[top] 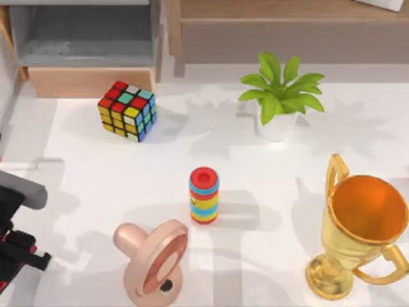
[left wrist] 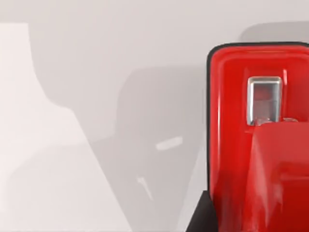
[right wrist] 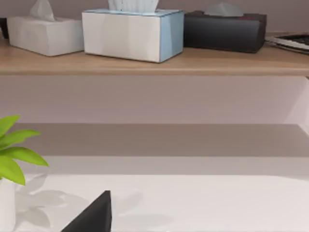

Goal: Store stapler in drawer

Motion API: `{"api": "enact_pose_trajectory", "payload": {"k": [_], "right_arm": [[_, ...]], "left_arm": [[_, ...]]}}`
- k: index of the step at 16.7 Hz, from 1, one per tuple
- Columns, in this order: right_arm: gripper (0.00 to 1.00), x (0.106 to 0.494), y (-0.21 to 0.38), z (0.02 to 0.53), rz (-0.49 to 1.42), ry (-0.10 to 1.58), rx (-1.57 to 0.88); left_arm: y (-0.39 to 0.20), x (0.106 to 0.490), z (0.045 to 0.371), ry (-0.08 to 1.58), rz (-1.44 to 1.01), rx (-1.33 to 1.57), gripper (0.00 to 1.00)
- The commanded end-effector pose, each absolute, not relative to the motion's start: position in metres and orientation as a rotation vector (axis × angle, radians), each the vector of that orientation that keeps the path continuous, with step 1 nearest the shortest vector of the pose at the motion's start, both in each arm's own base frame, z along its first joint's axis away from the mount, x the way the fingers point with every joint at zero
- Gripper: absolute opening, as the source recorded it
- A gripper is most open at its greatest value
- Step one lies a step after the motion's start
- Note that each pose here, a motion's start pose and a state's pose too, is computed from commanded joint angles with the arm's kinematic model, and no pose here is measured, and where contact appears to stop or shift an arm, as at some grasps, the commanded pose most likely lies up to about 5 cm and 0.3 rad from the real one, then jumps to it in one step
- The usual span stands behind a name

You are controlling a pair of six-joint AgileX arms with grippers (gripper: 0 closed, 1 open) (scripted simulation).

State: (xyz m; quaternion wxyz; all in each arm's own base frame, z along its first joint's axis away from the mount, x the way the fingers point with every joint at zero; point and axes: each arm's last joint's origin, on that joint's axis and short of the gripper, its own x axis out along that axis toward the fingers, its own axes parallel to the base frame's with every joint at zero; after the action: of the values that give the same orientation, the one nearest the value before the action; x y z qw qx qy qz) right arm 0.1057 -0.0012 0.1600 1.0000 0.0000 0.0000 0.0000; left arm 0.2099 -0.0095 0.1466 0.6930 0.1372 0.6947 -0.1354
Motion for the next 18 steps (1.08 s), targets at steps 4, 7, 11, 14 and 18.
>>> {"api": "enact_pose_trajectory", "payload": {"k": [4, 7, 11, 14, 18], "right_arm": [[1.00, 0.106, -0.001, 0.160, 0.000, 0.000, 0.000], [1.00, 0.106, -0.001, 0.160, 0.000, 0.000, 0.000], [1.00, 0.106, -0.001, 0.160, 0.000, 0.000, 0.000], [1.00, 0.106, -0.001, 0.160, 0.000, 0.000, 0.000], [1.00, 0.106, -0.001, 0.160, 0.000, 0.000, 0.000]], "left_arm": [[-0.007, 0.223, 0.164, 1.467, -0.281, 0.299, 0.00], [0.002, 0.250, 0.197, 1.325, -0.236, 0.283, 0.00], [0.024, 0.297, 0.250, 1.126, -0.144, 0.258, 0.00], [0.050, 0.335, 0.277, 1.027, -0.065, 0.239, 0.00], [0.095, 0.385, 0.280, 0.997, 0.032, 0.209, 0.00]]}}
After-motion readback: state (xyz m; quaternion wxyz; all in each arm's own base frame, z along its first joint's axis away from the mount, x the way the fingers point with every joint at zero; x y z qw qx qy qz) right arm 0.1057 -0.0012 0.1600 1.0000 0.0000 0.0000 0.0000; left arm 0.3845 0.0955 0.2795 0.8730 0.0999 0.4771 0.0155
